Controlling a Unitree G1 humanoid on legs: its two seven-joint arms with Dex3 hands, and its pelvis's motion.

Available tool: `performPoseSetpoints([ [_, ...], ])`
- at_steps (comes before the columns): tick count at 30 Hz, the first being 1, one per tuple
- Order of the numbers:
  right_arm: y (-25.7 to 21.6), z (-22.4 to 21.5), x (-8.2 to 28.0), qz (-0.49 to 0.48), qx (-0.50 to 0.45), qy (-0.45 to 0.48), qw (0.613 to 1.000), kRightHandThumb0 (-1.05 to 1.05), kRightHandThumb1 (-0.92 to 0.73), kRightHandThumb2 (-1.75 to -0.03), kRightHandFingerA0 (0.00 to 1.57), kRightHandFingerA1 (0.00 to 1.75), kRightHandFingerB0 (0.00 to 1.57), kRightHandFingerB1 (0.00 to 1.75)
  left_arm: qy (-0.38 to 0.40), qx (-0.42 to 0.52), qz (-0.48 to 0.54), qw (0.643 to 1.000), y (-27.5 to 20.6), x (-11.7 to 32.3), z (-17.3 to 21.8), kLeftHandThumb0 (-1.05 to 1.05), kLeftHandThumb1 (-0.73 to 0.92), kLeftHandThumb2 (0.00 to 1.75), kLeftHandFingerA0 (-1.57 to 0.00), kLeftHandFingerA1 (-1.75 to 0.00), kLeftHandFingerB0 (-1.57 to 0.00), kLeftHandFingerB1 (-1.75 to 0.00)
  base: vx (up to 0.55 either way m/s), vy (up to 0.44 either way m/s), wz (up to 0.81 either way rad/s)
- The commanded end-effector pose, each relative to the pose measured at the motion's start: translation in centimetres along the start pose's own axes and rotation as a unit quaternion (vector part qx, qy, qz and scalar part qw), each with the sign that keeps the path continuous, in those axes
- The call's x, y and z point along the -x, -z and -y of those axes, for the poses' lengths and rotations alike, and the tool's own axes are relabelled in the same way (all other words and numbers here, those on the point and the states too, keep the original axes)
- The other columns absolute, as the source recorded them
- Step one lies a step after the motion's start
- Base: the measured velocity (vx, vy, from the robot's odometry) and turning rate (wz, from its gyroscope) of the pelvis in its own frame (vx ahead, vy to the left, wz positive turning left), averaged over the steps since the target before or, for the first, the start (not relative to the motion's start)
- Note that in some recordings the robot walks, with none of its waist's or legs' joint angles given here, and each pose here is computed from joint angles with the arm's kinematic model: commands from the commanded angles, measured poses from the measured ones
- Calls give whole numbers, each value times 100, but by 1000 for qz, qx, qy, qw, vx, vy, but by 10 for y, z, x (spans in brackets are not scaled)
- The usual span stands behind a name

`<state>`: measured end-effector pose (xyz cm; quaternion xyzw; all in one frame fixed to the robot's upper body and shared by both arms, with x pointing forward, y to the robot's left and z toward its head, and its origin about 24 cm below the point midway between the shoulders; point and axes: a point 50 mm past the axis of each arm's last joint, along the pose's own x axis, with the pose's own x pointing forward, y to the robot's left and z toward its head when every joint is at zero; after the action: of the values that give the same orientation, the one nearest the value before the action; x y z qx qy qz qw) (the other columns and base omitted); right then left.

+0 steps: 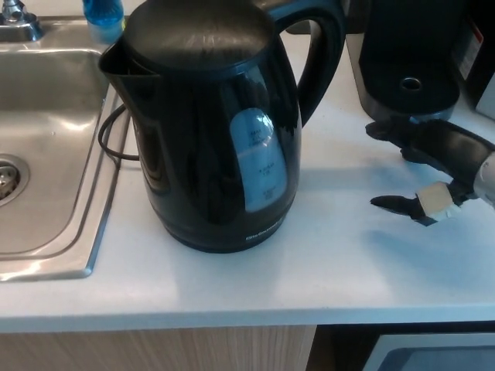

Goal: Pick up a kettle using the right hand on left side of the counter and then walk right towards the kettl base and turn on the kettle

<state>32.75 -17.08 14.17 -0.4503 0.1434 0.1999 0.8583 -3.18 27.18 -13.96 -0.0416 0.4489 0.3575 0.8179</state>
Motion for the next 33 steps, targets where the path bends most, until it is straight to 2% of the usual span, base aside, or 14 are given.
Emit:
performPoseSetpoints([
  [1, 8, -13, 0, -14, 55, -18, 998, -29, -68, -64, 26, 65, 7, 28, 2, -12, 45, 999, -9, 1, -5, 35, 52, 119, -101, -104, -88, -93, 0, 0, 0],
  [5, 4, -14, 8, 0, 81, -10, 997, -32, -68, -64, 27, 66, 7, 27, 0, -18, 45, 999, -9, 2, -8, 32, 51, 118, -98, -102, -85, -92, 0, 0, 0],
  [8, -7, -13, 33, 45, 124, 10, 991, -34, -67, -64, 31, 76, 7, 30, -10, -22, 38, 999, -7, 3, -11, 35, 52, 119, -98, -102, -83, -91, 0, 0, 0],
  [11, -12, -13, 50, 82, 137, 26, 987, -34, -68, -62, 25, 73, 6, 35, -11, -18, 39, 999, -6, 4, -14, 38, 49, 123, -97, -105, -85, -93, 0, 0, 0],
  [12, -20, -9, 72, 108, 151, 38, 982, -36, -70, -63, 19, 59, 7, 29, -12, -27, 37, 999, -5, 4, -16, 34, 50, 117, -99, -103, -87, -93, 0, 0, 0],
  [16, -32, -6, 108, 161, 160, 66, 972, -35, -69, -61, 23, 49, 10, 31, -14, -19, 33, 999, -4, 4, -16, 32, 50, 117, -100, -103, -88, -93, 0, 0, 0],
  [17, -34, -5, 118, 176, 165, 74, 968, -35, -69, -61, 23, 49, 10, 31, -13, -19, 34, 999, -4, 4, -16, 32, 50, 117, -100, -103, -88, -93, 0, 0, 0],
  [20, -34, -6, 120, 177, 165, 73, 968, -35, -69, -61, 23, 49, 10, 31, -13, -19, 34, 999, -4, 3, -16, 32, 50, 117, -100, -103, -88, -93, 0, 0, 0],
  [21, -38, -3, 142, 188, 182, 93, 961, -39, -68, -61, 22, 44, 11, 28, -12, -18, 34, 999, -2, 6, -12, 35, 52, 118, -99, -103, -85, -92, 0, 0, 0],
  [25, -38, -4, 154, 193, 182, 102, 959, -39, -68, -62, 21, 44, 11, 28, -10, -18, 35, 999, -3, 5, -11, 34, 51, 117, -100, -103, -87, -93, 0, 0, 0],
  [27, -35, -5, 173, 221, 175, 133, 950, -37, -69, -62, 22, 43, 11, 28, -11, -16, 30, 999, -4, 2, -13, 33, 52, 119, -100, -103, -87, -93, 0, 0, 0],
  [33, -19, -19, 193, 253, 170, 162, 939, -39, -68, -61, 23, 42, 13, 28, -11, -24, 30, 999, -5, 2, -17, 37, 50, 119, -103, -104, -87, -93, 0, 0, 0],
])
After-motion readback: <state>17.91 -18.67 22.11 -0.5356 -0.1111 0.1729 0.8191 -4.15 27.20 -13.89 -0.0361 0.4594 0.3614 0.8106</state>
